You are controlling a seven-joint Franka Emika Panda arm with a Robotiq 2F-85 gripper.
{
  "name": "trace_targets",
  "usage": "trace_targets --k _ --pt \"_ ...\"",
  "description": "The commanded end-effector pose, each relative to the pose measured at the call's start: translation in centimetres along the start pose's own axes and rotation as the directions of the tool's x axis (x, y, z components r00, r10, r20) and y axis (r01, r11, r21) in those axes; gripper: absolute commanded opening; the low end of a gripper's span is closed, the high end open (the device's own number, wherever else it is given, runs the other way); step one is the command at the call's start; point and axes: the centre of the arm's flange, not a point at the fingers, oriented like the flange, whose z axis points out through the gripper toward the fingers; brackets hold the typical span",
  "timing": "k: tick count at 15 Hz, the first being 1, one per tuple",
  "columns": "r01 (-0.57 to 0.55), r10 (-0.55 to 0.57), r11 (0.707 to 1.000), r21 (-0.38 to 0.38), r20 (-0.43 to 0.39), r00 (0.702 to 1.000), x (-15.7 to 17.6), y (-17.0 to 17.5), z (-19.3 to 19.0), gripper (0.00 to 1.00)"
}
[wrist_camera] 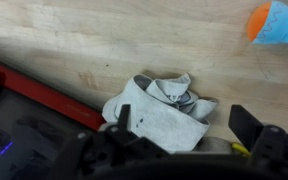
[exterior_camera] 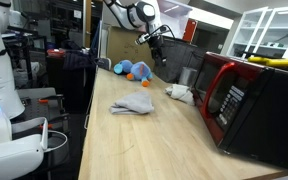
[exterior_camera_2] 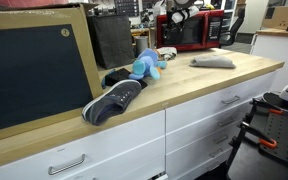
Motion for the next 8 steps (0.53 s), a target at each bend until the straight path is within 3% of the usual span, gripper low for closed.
trace_targets --k 1,8 --pt "-0.038 0.038 0.998 -0.04 0.001 0.999 3.3 -2.0 3.0 1.0" --pt "-0.05 0.049 0.993 -0.107 -0.004 0.999 5.9 -3.3 8.9 1.0"
